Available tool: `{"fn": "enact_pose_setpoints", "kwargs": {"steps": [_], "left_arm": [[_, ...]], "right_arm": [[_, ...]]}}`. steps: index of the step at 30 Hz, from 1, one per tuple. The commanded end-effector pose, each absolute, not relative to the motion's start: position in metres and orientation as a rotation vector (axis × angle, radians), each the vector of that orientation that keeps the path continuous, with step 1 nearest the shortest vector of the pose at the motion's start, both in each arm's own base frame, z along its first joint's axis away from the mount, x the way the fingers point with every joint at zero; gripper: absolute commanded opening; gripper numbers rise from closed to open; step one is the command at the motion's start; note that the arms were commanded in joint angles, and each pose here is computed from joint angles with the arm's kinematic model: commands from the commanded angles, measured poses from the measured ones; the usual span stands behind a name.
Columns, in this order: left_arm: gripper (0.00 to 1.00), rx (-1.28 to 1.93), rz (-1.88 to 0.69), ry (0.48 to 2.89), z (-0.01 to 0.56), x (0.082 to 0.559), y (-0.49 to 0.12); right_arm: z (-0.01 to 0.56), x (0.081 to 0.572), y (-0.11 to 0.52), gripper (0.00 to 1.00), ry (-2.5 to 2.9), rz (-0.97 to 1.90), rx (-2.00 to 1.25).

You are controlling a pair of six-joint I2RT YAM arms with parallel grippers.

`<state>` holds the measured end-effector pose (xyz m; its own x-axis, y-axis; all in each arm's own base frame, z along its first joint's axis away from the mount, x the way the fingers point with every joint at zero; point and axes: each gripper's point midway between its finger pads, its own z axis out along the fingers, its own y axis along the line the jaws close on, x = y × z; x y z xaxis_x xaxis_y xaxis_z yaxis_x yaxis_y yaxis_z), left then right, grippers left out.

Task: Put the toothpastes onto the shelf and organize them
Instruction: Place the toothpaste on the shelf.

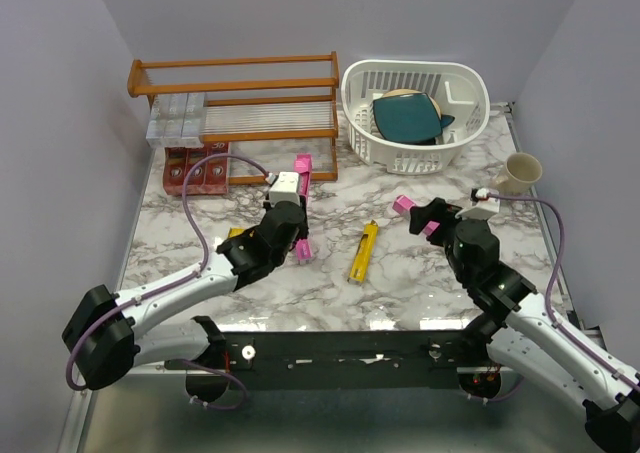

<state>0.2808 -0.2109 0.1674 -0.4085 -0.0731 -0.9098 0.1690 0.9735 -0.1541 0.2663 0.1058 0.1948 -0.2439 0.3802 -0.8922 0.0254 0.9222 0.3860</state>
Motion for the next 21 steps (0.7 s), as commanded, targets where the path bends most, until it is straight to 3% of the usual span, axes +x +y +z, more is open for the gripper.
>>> {"fn": "enact_pose_setpoints", "kwargs": {"steps": [1, 21], "left_arm": [[0.35, 0.003, -0.254, 1.935, 0.186, 0.301, -0.197], [0.36, -0.014, -0.149, 2.074, 0.138, 0.396, -0.221]], "right_arm": [[0.193, 0.269, 0.093, 1.00, 1.759, 0.275, 0.343], [0.179, 0.270, 0.075, 1.00, 1.720, 0.199, 0.432]]}}
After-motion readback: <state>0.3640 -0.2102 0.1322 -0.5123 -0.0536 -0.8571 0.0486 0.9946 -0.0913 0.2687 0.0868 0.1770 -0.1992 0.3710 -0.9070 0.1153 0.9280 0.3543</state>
